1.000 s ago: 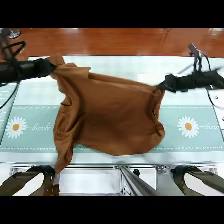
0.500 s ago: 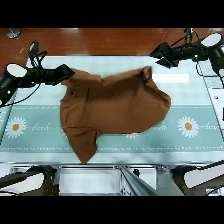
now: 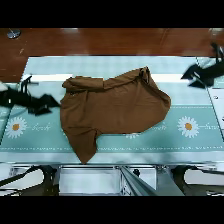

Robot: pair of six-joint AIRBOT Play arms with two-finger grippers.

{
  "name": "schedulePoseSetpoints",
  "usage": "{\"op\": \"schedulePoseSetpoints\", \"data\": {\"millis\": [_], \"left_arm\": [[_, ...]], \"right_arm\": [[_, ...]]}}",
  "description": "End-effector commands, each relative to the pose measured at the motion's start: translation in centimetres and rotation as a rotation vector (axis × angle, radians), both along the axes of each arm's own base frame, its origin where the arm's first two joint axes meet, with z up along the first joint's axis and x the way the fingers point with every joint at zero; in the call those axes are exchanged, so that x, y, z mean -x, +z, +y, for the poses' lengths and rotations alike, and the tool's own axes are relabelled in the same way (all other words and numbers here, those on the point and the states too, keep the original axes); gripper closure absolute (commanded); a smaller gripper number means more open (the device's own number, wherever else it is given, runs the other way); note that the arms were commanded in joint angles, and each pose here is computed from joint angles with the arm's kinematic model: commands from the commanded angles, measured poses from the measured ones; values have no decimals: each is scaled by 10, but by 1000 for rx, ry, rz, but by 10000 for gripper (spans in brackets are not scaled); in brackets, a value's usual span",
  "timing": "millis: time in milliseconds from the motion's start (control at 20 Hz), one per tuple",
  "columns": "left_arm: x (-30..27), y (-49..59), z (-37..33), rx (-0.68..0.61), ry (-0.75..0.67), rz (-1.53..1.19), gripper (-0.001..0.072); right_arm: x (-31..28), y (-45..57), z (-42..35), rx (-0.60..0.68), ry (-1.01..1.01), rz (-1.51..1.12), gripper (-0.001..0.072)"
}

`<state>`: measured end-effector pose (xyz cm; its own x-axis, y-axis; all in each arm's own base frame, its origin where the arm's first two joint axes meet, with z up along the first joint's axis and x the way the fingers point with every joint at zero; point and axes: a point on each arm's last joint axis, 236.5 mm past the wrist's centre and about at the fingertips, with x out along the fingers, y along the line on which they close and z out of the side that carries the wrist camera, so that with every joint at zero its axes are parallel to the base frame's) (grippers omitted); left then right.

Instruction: Fold the shirts.

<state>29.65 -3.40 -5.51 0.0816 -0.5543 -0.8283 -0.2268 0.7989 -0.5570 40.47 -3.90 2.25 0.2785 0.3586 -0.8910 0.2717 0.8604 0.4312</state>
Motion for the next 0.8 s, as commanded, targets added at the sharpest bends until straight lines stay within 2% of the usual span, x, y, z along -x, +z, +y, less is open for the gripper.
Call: {"op": "schedulePoseSetpoints", "data": {"millis": [0, 200, 500, 550, 600, 750], "left_arm": [[74, -25, -22, 168, 70, 145, 7], [62, -37, -42, 236, 225, 91, 6], [43, -46, -86, 200, 172, -1, 18], [41, -45, -90, 192, 155, -14, 310], [39, -42, -93, 191, 124, -42, 670], [34, -26, -100, 228, 63, -68, 687]], "right_arm": [[66, -42, -3, -1, -105, -9, 87], [118, -79, 36, -101, -112, 37, 89], [151, -104, 59, -163, -90, 132, 96], [151, -105, 64, -166, -76, 138, 96], [152, -108, 70, -165, -57, 148, 96], [142, -119, 83, -170, -49, 155, 96]]}}
